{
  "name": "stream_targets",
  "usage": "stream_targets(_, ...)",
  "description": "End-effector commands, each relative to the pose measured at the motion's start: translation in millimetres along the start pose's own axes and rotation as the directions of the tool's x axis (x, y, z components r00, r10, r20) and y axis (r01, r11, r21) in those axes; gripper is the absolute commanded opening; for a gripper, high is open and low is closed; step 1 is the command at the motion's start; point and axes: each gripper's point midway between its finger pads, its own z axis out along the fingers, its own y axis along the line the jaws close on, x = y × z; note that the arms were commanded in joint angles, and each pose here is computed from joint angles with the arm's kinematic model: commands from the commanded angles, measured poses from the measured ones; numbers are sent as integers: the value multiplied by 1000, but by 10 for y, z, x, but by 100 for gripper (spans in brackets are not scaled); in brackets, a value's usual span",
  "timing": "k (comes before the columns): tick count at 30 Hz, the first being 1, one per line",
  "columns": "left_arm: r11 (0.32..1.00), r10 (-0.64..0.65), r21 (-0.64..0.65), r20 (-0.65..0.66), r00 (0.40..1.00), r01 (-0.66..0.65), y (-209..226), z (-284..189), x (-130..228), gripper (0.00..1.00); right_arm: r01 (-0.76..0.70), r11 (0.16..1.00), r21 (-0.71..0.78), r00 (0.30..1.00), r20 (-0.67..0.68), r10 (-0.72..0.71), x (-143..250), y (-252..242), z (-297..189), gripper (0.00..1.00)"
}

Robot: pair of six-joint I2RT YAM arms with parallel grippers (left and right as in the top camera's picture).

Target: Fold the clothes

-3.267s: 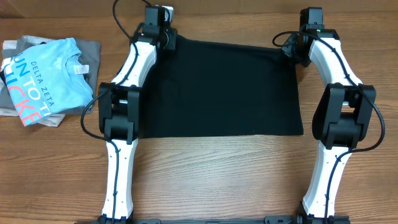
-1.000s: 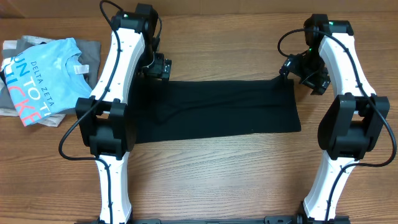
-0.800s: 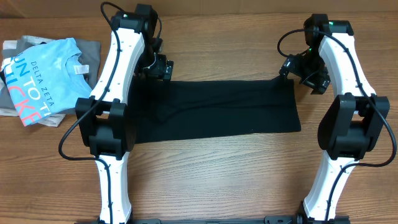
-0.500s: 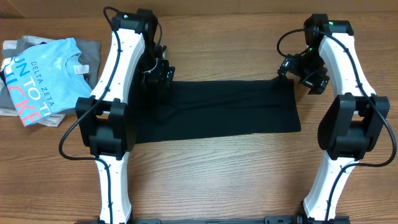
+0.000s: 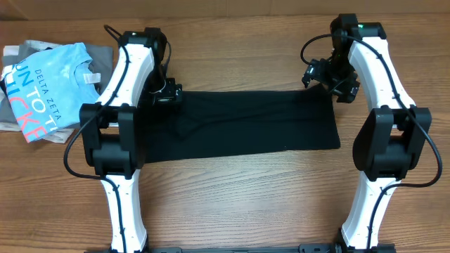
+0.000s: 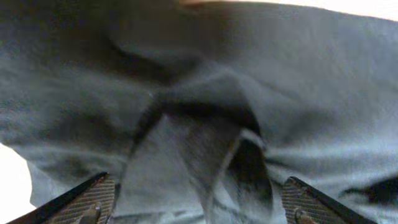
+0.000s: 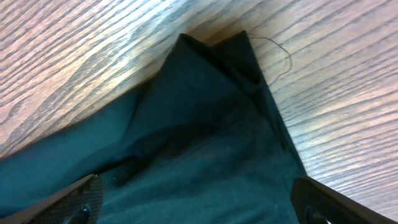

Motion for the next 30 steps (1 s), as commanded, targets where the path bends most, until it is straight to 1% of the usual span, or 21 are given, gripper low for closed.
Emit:
stream_targets(1, 999, -36, -11, -1, 999, 36, 18, 9, 43, 85, 15, 999, -33, 998, 61, -13, -59, 58, -232, 100)
stream_targets(5, 999, -35, -7, 13, 999, 35, 6, 9, 9, 82, 16, 999, -37, 997, 70, -13, -80, 69, -236, 100)
stream_targets(8, 999, -35, -6, 17, 999, 35, 4, 11, -1, 74, 16, 999, -37, 997, 70, -13, -81, 69, -234, 100)
stream_targets(10, 999, -35, -7, 14, 999, 35, 6, 12, 6, 67, 16, 999, -37, 997, 71, -13, -82, 69, -236, 100)
stream_targets(12, 999, -35, -8, 11, 999, 35, 7, 13, 13, 52, 16, 999, -38, 997, 71, -13, -84, 70, -234, 100)
stream_targets(13, 999, -35, -8, 11, 999, 35, 7, 13, 12, 46, 16, 999, -38, 997, 72, -13, -85, 71, -234, 100)
stream_targets(16, 999, -34, -8, 11, 999, 34, 8, 13, 12, 23, 16, 999, -38, 997, 72, -13, -87, 72, -235, 100)
stream_targets(17, 999, -34, -8, 10, 999, 34, 8, 13, 16, 12, 16, 999, -38, 997, 72, -13, -87, 72, -235, 100)
stream_targets(18, 999, -34, -9, 8, 999, 34, 9, 13, 21, 4, 16, 999, -39, 997, 73, -13, -87, 72, -236, 100)
stream_targets(23, 999, -35, -19, -29, 999, 34, 31, 9, 114, 4, 16, 999, -38, 997, 71, -13, -83, 70, -236, 100)
stream_targets(30, 998, -39, -53, -114, 993, 33, 107, -89, 370, 4, 16, 999, -38, 997, 71, -13, -85, 71, -234, 100)
